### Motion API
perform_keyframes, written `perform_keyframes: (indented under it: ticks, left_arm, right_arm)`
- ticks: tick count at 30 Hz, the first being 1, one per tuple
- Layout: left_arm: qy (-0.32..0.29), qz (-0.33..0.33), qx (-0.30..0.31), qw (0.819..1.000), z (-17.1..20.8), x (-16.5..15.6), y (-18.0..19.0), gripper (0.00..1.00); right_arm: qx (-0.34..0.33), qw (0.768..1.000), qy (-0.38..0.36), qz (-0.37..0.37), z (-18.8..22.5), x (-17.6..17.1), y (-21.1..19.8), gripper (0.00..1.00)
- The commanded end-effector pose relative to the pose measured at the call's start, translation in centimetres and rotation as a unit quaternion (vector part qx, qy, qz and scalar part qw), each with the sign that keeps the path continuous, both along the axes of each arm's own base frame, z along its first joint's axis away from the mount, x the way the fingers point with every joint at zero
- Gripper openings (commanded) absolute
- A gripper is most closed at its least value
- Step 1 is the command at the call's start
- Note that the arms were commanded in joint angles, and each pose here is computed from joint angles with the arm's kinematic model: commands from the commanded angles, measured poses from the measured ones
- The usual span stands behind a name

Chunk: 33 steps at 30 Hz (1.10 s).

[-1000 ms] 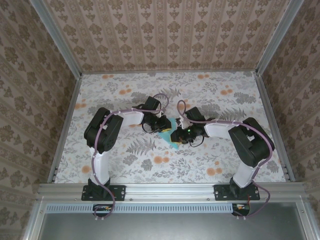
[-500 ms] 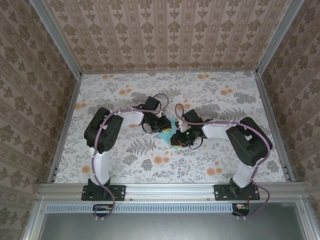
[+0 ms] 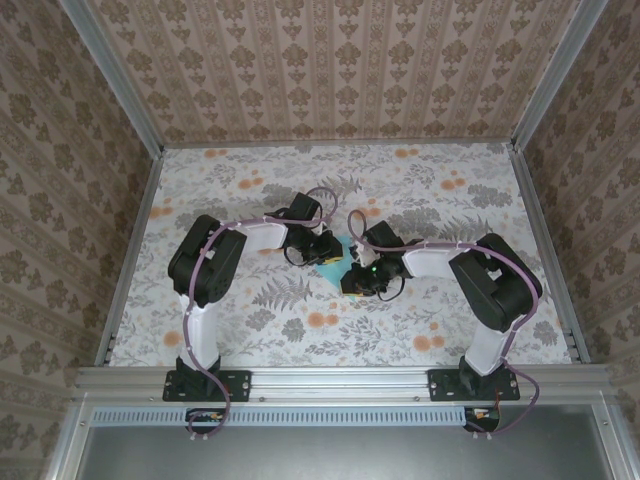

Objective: Fold a paper plane with a square sheet of paper (fold left side to right side)
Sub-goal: Fourth fold the wing at the center of the table.

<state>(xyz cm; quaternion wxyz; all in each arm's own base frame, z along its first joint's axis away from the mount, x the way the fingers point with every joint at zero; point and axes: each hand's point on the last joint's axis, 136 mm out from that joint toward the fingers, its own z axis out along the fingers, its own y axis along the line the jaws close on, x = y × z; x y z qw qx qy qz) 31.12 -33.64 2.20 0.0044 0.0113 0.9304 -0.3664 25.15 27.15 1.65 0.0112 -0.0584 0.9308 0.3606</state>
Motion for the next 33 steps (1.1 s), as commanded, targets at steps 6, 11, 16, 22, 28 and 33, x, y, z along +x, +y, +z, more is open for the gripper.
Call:
perform_keyframes:
  ticks: [6,11,16,22,28,33]
  left_arm:
    - [0.026,0.005,0.059,0.998,-3.1,-1.2,2.5,0.19]
    - [0.027,0.006,0.06,0.998,-3.2,-1.2,2.6,0.18]
    - [0.027,0.007,0.061,0.998,-3.3,-1.2,2.6,0.19]
    - [0.026,0.006,0.06,0.998,-3.2,-1.2,2.6,0.19]
    - [0.025,0.005,0.057,0.998,-3.0,-1.2,2.3,0.19]
    - [0.024,0.004,0.056,0.998,-3.0,-1.3,2.2,0.19]
  right_arm:
    - [-0.062,0.996,0.068,-0.014,-2.8,-3.6,-2.7,0.21]
    - [-0.06,0.995,0.081,-0.018,-2.9,-5.0,-3.2,0.2]
    - [-0.067,0.993,0.093,-0.012,-2.8,-6.5,-3.8,0.16]
    - [-0.05,0.996,0.074,-0.007,-1.0,-6.3,-3.5,0.08]
    - [0.029,1.0,-0.001,-0.009,4.9,-3.2,-1.1,0.03]
    - [0.048,0.998,-0.021,-0.027,5.9,-0.4,0.0,0.04]
